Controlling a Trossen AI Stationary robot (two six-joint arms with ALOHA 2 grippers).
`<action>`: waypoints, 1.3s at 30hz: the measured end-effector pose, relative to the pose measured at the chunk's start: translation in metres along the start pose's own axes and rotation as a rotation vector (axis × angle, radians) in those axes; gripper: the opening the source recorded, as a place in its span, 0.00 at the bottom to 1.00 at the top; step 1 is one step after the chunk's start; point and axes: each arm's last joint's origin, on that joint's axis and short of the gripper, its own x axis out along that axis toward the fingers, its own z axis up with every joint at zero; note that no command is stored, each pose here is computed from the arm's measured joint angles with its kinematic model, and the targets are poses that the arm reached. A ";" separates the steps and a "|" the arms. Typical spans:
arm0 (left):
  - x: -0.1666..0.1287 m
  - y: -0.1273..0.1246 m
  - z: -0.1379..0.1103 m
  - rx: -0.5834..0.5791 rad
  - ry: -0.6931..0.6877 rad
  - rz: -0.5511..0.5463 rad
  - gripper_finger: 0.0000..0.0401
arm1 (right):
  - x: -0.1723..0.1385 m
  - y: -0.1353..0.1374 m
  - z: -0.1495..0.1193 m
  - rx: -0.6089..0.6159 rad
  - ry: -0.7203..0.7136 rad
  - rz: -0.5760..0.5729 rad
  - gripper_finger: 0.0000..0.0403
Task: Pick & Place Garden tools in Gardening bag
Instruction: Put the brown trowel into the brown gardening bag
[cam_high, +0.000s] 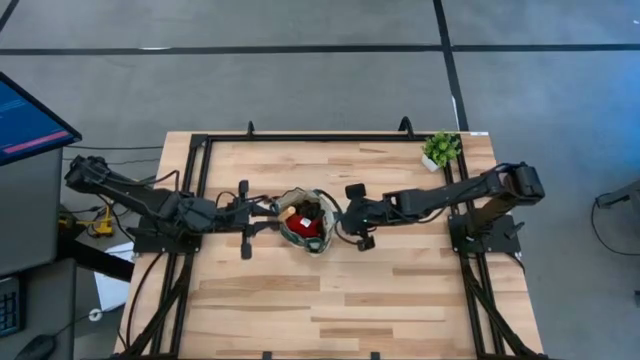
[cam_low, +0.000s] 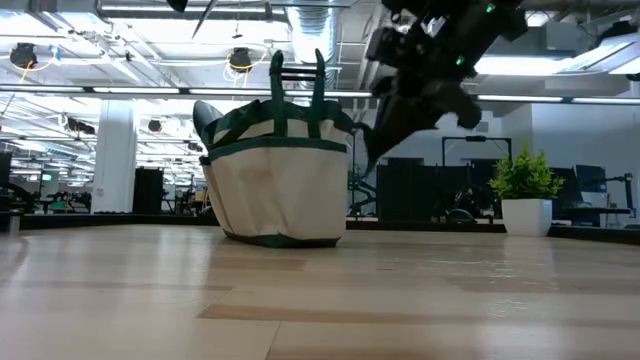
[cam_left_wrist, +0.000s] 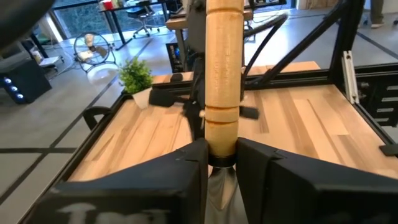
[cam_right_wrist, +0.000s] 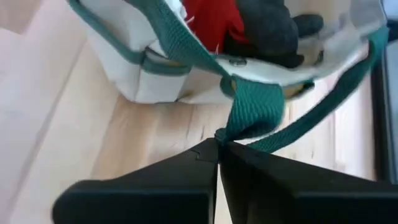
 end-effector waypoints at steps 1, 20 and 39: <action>0.000 0.000 0.000 0.000 0.001 0.002 0.09 | -0.004 0.001 0.000 0.019 0.006 0.005 0.01; 0.000 0.001 0.000 -0.001 0.000 0.003 0.08 | -0.048 0.074 0.011 0.216 -0.003 0.263 0.00; 0.000 0.000 0.000 -0.002 -0.002 -0.009 0.08 | -0.049 0.060 0.032 0.284 -0.236 0.266 0.03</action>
